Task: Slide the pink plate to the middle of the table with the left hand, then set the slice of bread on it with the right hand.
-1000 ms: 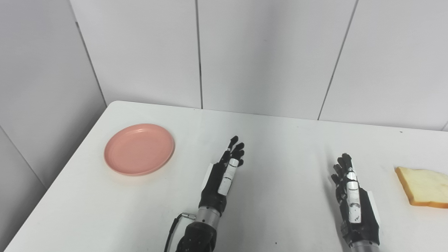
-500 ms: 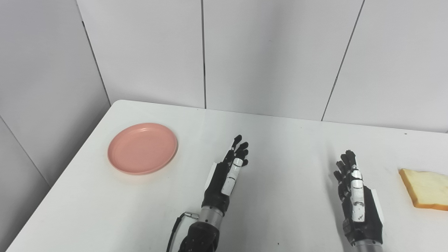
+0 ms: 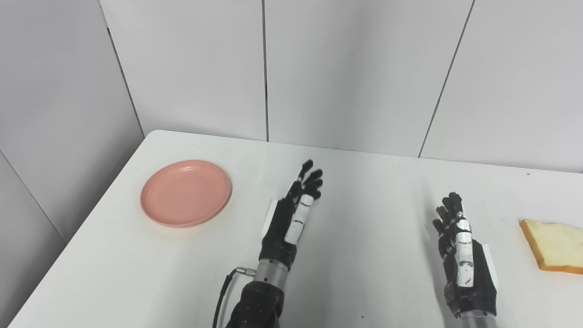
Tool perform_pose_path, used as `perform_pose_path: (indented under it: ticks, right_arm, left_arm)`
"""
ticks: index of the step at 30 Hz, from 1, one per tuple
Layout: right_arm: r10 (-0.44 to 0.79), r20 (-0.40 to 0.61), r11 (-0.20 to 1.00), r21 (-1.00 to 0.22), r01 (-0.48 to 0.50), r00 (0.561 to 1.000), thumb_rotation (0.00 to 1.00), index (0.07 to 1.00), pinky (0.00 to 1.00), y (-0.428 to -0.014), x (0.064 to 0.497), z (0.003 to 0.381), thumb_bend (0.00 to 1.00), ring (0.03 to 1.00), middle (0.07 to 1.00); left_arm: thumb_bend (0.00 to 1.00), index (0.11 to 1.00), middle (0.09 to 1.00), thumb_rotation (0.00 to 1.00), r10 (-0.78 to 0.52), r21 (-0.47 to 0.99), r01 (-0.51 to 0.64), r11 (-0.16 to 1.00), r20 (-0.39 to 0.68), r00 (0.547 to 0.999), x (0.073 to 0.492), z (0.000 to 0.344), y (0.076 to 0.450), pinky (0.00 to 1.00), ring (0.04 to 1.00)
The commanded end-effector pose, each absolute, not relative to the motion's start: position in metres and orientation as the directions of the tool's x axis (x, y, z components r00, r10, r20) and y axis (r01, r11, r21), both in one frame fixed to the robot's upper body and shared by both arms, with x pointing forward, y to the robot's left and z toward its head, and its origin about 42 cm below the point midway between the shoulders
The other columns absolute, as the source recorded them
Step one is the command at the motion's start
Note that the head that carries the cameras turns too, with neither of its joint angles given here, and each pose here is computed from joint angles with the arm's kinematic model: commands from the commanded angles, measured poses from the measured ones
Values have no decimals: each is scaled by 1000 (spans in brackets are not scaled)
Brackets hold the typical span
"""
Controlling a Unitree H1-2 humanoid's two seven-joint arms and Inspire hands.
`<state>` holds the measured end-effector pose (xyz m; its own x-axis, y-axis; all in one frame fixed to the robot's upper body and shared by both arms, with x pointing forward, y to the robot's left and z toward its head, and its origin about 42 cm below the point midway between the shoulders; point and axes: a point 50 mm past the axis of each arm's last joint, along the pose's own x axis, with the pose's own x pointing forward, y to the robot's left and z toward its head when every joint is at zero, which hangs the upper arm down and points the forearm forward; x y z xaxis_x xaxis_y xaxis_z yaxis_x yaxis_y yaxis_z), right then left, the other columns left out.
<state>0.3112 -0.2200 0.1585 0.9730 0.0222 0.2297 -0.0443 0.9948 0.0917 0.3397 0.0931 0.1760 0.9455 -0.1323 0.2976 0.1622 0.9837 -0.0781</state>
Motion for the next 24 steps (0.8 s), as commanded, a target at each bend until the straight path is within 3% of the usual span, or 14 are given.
perform_pose_path:
  ticks: [1, 8, 13, 19, 24]
  right_arm:
    - [35, 296, 994, 86, -63, 955, 1000, 1000, 1000, -218, 317, 176, 360, 1000, 1000]
    - [42, 294, 994, 82, -69, 955, 1000, 1000, 1000, -220, 317, 176, 357, 1000, 1000]
    - [43, 294, 992, 98, -75, 955, 1000, 1000, 1000, -222, 317, 176, 353, 1000, 1000]
    - [51, 303, 993, 90, -82, 952, 1000, 1000, 1000, -225, 317, 178, 337, 1000, 1000]
    - [52, 307, 992, 97, -85, 950, 1000, 1000, 1000, -228, 317, 181, 327, 1000, 1000]
  left_arm:
    - [771, 933, 921, 881, -117, -141, 192, 971, 422, 899, 335, 208, 86, 894, 897]
    - [725, 943, 947, 910, -80, -122, 168, 978, 526, 847, 319, 247, 112, 961, 928]
    - [752, 946, 943, 903, -15, -148, 120, 982, 566, 824, 312, 260, 133, 990, 935]
    - [740, 962, 958, 960, 47, -125, 39, 991, 618, 785, 309, 276, 164, 981, 957]
    - [754, 938, 932, 937, 154, -163, -64, 985, 637, 756, 305, 284, 187, 928, 929]
